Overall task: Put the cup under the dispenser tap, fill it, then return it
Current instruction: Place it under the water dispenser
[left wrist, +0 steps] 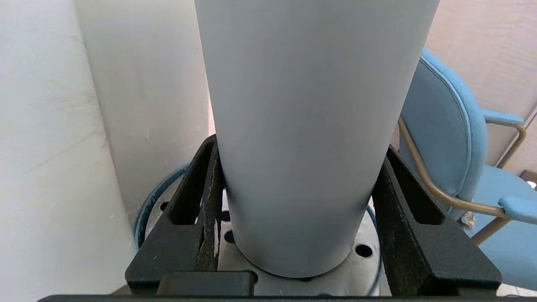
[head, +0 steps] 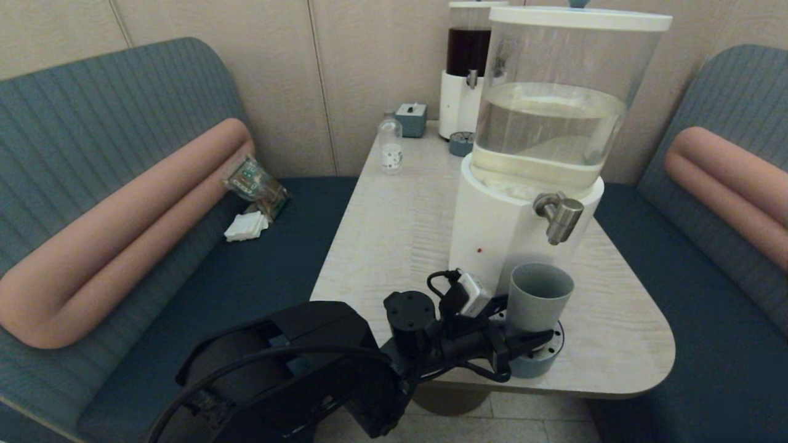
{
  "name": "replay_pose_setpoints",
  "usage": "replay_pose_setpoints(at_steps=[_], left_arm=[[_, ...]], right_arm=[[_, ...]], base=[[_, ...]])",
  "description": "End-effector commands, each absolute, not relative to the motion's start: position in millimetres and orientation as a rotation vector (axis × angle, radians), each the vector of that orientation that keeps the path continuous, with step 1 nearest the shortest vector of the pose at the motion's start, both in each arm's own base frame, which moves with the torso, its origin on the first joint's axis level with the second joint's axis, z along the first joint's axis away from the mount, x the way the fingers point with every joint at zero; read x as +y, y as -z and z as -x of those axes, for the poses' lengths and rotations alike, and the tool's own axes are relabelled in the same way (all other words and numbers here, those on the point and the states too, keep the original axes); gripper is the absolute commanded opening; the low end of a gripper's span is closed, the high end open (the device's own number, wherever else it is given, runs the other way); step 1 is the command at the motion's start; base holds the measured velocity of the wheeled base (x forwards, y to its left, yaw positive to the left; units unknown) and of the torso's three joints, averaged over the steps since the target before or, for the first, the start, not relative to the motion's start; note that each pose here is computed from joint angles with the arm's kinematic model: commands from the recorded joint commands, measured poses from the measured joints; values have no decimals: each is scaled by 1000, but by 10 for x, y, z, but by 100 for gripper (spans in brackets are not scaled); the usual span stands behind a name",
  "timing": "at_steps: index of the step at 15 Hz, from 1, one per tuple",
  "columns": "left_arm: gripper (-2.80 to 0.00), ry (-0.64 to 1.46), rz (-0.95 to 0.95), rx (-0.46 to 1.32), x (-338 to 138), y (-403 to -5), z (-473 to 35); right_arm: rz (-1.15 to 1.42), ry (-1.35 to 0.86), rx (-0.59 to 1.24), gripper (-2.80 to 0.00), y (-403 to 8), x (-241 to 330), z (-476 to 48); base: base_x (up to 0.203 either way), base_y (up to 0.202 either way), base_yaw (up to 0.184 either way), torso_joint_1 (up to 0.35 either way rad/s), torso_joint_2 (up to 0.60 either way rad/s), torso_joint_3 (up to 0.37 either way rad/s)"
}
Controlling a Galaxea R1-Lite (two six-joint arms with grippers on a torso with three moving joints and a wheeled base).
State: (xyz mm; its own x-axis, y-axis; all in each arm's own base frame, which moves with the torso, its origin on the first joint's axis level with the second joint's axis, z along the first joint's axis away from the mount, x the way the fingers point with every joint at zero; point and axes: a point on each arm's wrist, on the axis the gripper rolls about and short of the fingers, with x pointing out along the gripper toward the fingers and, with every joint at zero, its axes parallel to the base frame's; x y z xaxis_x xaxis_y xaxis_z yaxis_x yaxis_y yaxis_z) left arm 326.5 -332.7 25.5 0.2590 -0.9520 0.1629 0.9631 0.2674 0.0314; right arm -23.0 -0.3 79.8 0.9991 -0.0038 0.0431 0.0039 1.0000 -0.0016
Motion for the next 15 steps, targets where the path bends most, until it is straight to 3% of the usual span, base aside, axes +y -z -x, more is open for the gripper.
replay_pose_setpoints(at_steps=[1, 15], left_arm=[[-280, 1300, 88, -170, -3344, -238, -3300], [-280, 1251, 96, -187, -3287, -209, -3453]], right_arm=[[2, 4, -31, -280, -760, -3, 219], [2, 3, -31, -280, -760, -3, 219]], base=[[0, 0, 0, 0, 0, 0], [0, 0, 0, 0, 0, 0]])
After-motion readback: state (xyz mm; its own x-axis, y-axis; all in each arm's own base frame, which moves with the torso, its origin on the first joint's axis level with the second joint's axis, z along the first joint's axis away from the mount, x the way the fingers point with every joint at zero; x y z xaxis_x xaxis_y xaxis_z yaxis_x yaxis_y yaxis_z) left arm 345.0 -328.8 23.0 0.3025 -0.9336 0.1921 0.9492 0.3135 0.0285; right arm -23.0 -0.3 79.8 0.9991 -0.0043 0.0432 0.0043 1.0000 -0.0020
